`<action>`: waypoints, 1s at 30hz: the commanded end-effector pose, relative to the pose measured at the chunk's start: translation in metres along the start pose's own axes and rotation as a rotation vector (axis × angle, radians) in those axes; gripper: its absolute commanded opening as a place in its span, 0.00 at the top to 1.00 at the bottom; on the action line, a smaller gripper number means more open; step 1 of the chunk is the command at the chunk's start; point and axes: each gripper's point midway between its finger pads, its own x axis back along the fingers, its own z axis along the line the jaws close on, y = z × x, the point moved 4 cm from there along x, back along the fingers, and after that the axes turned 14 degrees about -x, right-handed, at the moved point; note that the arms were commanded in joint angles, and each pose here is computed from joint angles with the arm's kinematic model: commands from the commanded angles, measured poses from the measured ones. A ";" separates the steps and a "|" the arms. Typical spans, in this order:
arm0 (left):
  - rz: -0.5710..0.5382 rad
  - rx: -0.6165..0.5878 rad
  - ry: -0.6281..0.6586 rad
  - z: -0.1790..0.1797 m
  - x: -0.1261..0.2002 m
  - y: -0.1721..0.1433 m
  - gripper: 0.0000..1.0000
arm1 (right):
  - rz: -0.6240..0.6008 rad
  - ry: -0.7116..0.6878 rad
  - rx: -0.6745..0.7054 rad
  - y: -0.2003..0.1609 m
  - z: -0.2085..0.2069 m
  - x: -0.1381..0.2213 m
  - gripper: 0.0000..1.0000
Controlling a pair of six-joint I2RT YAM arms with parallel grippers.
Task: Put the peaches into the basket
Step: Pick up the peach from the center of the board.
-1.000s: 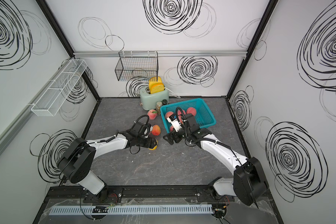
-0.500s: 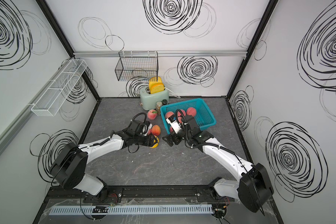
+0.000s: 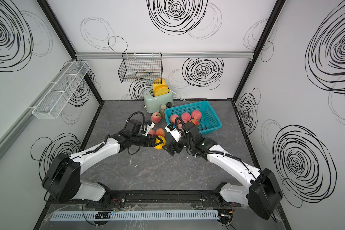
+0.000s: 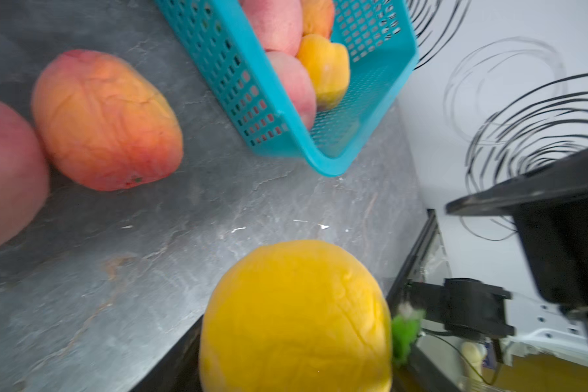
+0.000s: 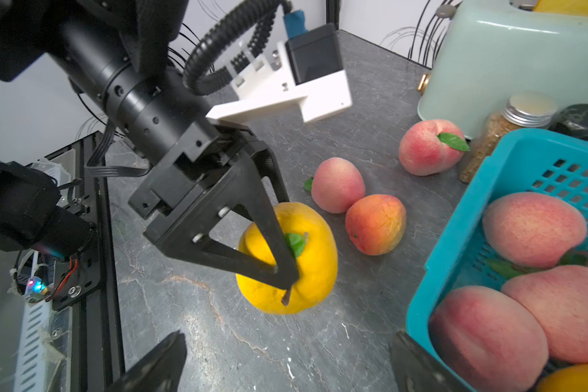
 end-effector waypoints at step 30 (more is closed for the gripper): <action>-0.080 0.011 -0.312 -0.050 0.014 0.020 0.28 | -0.041 -0.038 0.105 0.026 0.008 -0.028 0.09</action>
